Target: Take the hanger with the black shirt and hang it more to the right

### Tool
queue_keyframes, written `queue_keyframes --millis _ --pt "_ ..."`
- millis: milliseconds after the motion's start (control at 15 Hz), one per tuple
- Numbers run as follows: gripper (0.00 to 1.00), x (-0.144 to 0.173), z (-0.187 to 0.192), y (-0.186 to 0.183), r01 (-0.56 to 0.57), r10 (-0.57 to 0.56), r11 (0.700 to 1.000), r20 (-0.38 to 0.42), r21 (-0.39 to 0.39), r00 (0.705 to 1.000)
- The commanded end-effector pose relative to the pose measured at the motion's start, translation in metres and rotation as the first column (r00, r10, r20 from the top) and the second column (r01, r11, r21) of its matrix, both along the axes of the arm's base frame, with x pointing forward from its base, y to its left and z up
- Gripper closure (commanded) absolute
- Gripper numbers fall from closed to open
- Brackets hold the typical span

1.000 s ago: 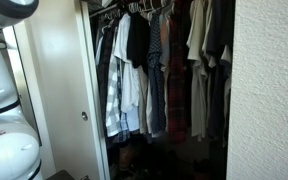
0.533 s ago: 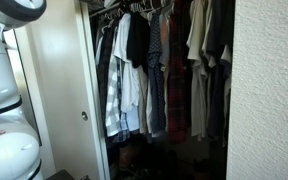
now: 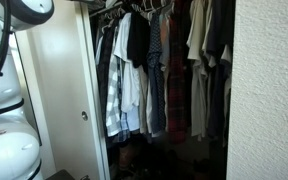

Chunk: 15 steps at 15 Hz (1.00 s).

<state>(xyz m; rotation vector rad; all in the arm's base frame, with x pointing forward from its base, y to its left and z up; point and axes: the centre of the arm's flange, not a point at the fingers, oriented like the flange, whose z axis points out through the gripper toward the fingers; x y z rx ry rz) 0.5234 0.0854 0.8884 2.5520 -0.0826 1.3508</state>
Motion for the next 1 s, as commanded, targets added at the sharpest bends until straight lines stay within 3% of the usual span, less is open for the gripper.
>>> queue_keyframes --millis 0,267,933 --pt "0.66 0.007 0.006 0.006 0.032 -0.032 0.999 -0.006 0.008 0.999" --pt "0.94 0.011 -0.008 0.002 0.041 -0.041 0.999 -0.027 0.025 0.999" --pt "0.95 0.017 -0.033 0.002 0.048 -0.046 0.998 -0.040 0.044 0.998"
